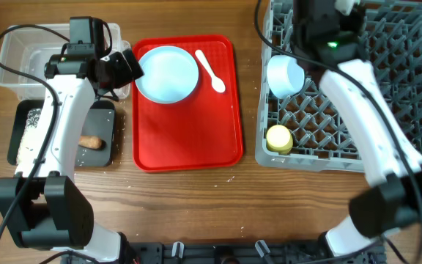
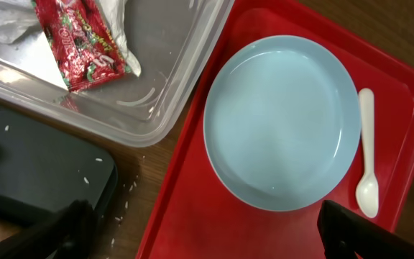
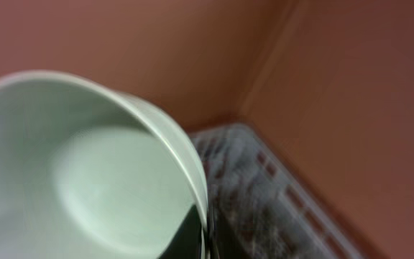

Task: Sort waste into correct bins and load items into the dishwasher rack
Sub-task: 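Carry the green bowl into the rack and release it, then grasp the light-blue plate on the red tray with the right gripper, then stand the light-blue plate upright in the rack, then grasp the white spoon on the red tray with the right gripper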

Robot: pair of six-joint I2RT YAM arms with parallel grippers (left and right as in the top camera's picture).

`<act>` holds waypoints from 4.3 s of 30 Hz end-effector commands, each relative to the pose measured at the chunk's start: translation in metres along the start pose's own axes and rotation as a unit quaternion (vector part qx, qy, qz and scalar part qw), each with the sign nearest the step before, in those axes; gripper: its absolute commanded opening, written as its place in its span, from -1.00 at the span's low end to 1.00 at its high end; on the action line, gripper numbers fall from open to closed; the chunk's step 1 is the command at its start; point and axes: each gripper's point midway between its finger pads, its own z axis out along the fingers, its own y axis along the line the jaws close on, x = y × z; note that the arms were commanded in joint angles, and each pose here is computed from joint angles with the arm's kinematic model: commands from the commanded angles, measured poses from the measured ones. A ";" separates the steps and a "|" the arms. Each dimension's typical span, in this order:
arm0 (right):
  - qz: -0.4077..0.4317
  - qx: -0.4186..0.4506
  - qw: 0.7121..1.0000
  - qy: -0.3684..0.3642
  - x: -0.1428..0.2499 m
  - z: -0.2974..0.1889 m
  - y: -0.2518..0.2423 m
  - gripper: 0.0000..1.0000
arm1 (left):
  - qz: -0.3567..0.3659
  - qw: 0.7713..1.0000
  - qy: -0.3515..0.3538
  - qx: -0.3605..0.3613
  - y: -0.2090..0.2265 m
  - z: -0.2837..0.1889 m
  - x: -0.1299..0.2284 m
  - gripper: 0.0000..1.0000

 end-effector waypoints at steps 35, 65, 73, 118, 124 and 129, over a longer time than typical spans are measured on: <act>-0.077 -0.207 0.969 -0.114 -0.023 -0.042 0.141 0.99 | 0.002 1.000 -0.013 0.002 0.000 -0.009 -0.004 1.00; 0.075 -0.519 0.776 0.349 0.212 -0.143 0.300 -0.91 | 0.002 1.000 -0.013 0.003 0.000 -0.009 -0.004 1.00; 0.203 -0.301 0.929 0.073 -0.025 -0.023 0.016 -0.91 | 0.002 1.000 -0.013 0.003 0.000 -0.009 -0.004 1.00; -0.119 -0.549 0.785 0.261 0.226 -0.138 0.283 0.20 | 0.002 1.000 -0.013 0.003 0.000 -0.009 -0.004 1.00; -0.121 -0.529 0.792 0.281 0.268 -0.119 0.303 -0.21 | 0.002 1.000 -0.013 0.003 0.000 -0.009 -0.004 1.00; -0.100 -0.532 0.795 0.273 0.275 -0.113 0.318 -0.42 | 0.002 1.000 -0.013 0.003 0.000 -0.009 -0.004 1.00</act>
